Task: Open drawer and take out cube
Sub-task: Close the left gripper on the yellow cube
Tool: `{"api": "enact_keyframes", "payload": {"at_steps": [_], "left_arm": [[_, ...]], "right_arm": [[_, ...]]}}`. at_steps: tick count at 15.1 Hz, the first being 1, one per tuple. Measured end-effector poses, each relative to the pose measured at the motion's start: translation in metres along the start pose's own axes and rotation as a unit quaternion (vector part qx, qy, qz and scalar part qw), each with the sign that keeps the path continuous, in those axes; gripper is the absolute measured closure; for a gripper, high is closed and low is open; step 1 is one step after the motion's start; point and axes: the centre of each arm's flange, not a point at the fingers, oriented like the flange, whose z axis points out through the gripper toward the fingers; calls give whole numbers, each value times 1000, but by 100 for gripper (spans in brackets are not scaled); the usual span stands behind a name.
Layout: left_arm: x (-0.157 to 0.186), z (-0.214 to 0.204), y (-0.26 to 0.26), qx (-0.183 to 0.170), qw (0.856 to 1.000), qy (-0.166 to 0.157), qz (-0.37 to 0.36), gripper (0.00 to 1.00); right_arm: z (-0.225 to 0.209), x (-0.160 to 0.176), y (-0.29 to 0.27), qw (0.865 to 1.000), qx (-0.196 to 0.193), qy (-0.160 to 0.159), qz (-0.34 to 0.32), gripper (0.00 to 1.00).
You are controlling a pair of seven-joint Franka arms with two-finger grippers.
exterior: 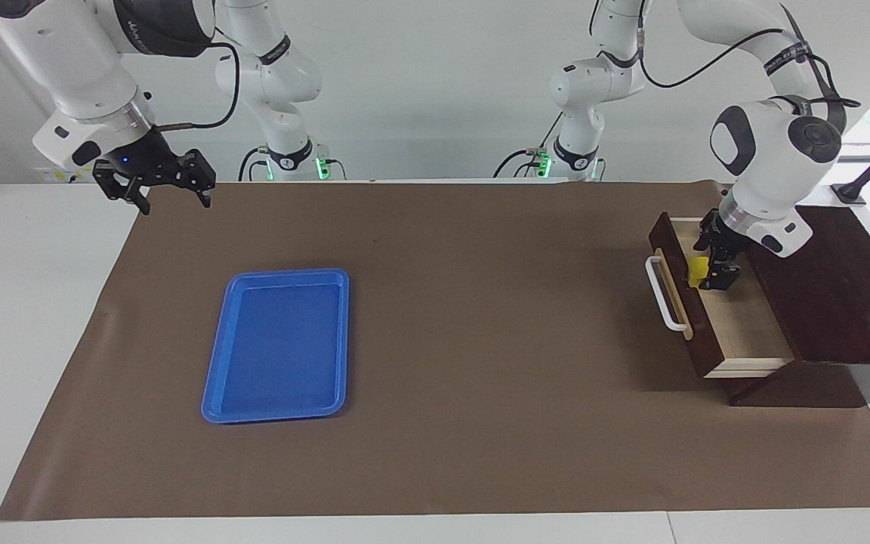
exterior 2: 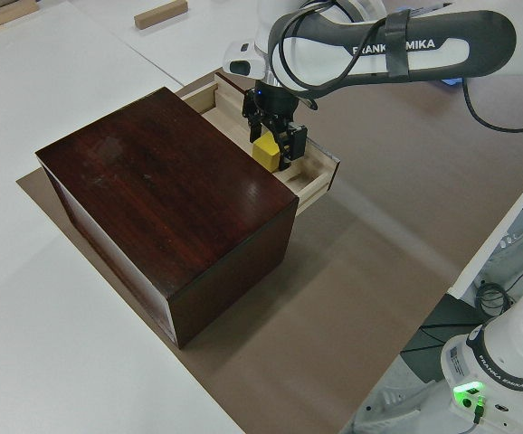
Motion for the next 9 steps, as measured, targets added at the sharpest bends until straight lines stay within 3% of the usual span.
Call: {"api": "enact_keyframes", "payload": {"at_steps": [3,9], "left_arm": [[2,-4,3,-13,1000,3,-6,45],[11,-63,23,-43,999,8,-16,45]], "right_arm": [[0,0,0,1000,0,0,0,0],[0,0,0,1000,0,0,0,0]]}}
